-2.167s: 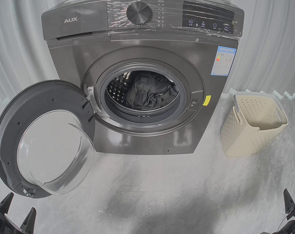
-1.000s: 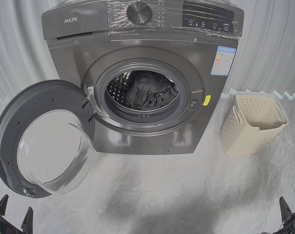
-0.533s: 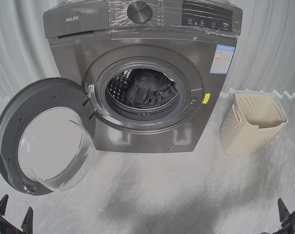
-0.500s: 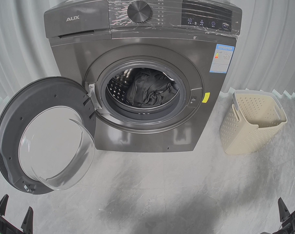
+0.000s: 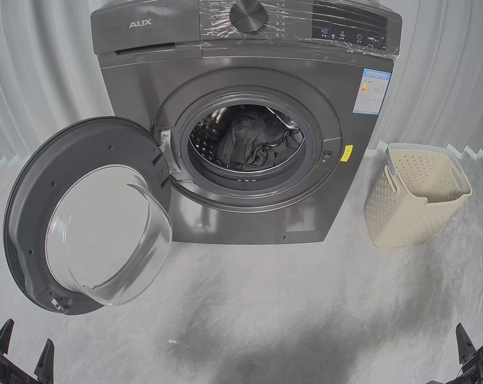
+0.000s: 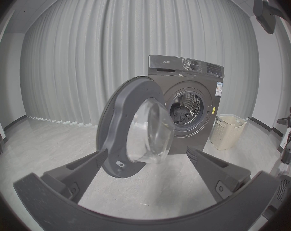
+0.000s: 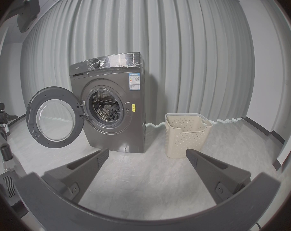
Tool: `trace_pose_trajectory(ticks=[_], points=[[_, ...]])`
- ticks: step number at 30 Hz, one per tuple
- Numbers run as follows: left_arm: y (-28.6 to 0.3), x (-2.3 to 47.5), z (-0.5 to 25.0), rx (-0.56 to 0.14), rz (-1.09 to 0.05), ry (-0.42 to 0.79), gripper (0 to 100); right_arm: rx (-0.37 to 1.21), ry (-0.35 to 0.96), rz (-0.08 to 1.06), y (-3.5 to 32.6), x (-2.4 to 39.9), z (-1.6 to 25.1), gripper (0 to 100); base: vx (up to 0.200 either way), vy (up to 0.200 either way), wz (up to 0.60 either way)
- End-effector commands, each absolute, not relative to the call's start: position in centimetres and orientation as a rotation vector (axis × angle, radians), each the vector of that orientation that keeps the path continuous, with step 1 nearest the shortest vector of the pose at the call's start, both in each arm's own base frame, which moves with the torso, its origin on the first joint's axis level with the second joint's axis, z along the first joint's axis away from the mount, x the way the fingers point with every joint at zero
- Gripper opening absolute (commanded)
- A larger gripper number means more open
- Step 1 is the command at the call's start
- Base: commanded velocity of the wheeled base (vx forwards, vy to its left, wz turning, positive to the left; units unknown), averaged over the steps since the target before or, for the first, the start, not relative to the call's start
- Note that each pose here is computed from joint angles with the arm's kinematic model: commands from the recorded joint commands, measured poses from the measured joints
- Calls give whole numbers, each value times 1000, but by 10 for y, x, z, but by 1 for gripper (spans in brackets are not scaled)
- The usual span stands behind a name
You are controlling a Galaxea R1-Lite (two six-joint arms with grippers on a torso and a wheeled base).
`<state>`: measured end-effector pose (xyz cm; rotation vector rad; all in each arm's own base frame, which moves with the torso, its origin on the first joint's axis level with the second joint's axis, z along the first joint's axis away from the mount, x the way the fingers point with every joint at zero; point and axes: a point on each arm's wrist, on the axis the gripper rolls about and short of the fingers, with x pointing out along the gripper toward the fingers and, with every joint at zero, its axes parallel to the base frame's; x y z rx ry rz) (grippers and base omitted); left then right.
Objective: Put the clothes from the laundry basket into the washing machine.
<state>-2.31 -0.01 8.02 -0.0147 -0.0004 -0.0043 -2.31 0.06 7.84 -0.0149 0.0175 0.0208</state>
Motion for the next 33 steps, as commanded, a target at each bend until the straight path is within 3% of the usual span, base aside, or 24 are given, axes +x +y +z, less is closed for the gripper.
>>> trace_pose_trajectory(ticks=[1, 6, 12, 22, 28, 33], points=[[0, -23, 76, -17, -5, 8, 100, -15, 14, 22, 1, -23, 75, 100, 0, 0, 0], [0, -23, 76, -15, -8, 8, 100, -15, 15, 22, 1, -23, 75, 100, 0, 0, 0], [0, -23, 76, -25, -11, 8, 100, -14, 17, 22, 1, -23, 75, 100, -200, 0, 0], [0, -23, 76, -26, -11, 8, 100, -15, 15, 14, 0, -23, 75, 100, 0, 0, 0], [0, -23, 76, -26, -9, 6, 100, -14, 15, 9, 0, -23, 75, 100, 0, 0, 600], [0, -23, 76, -29, -9, 6, 100, -14, 15, 12, 0, -23, 75, 100, 0, 0, 0]])
